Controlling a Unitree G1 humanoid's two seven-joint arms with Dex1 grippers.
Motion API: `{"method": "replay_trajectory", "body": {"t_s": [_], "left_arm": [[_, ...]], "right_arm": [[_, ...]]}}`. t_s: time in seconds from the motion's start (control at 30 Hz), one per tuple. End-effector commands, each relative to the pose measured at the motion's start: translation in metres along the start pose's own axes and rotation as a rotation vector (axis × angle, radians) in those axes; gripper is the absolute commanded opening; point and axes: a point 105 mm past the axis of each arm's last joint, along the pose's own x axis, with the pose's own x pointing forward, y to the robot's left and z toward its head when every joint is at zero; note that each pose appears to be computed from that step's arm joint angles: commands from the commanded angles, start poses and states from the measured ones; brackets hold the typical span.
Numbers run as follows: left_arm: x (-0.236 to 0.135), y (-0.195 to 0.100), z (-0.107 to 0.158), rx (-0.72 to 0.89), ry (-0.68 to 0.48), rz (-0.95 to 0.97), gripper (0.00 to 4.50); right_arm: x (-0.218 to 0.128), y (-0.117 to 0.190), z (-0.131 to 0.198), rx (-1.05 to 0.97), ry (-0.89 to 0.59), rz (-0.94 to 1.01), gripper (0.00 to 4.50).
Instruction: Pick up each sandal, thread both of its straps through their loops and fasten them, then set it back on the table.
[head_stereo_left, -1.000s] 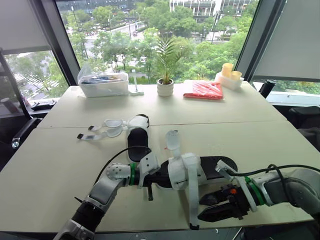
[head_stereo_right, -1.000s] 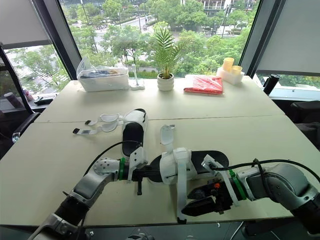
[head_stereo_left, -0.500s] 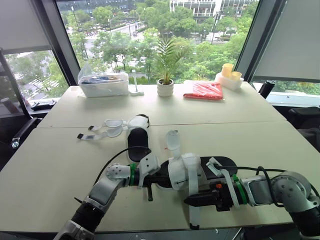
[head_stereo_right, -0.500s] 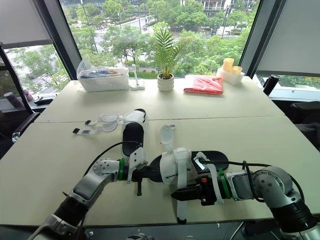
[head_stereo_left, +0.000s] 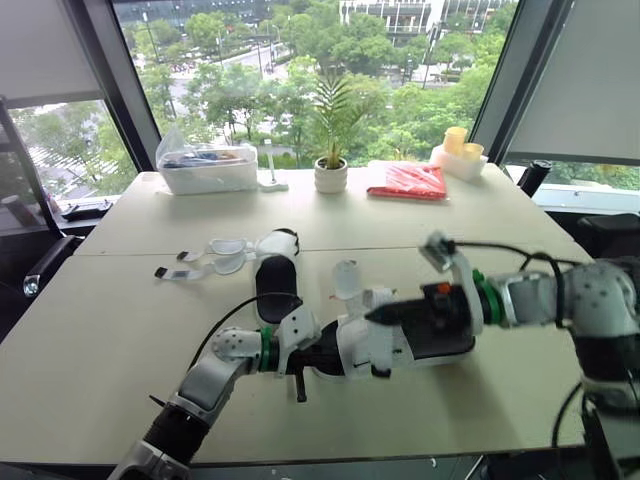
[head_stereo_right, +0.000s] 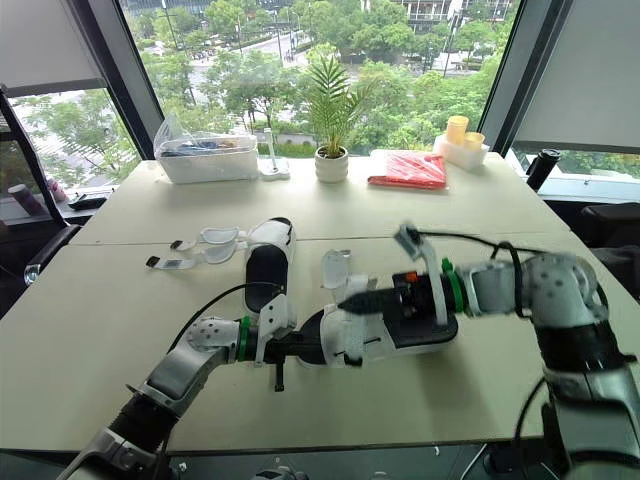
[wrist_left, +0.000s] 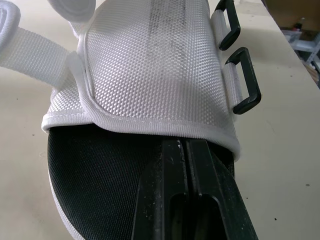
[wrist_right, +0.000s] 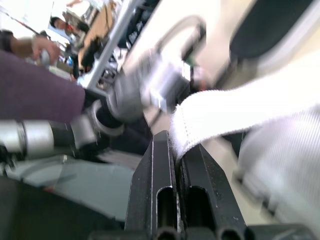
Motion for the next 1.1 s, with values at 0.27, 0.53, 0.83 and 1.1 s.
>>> {"method": "replay_trajectory", "body": {"t_s": [0.27,0.53,0.83,1.1], "left_arm": [[0.005,-0.010,-0.018,-0.029,0.066,-0.027,0.00],[0.002,-0.011,-0.019,-0.035,0.068,-0.011,0.00],[0.002,-0.011,-0.019,-0.038,0.067,-0.003,0.00],[0.001,-0.011,-0.019,-0.037,0.067,-0.002,0.00]], "right_arm": [[0.014,-0.055,0.021,0.028,0.070,-0.080,0.05],[0.007,-0.082,0.000,-0.069,0.280,-0.103,0.05],[0.000,-0.085,0.006,-0.182,0.369,-0.093,0.05],[0.005,-0.075,0.010,-0.284,0.379,-0.043,0.05]]}}
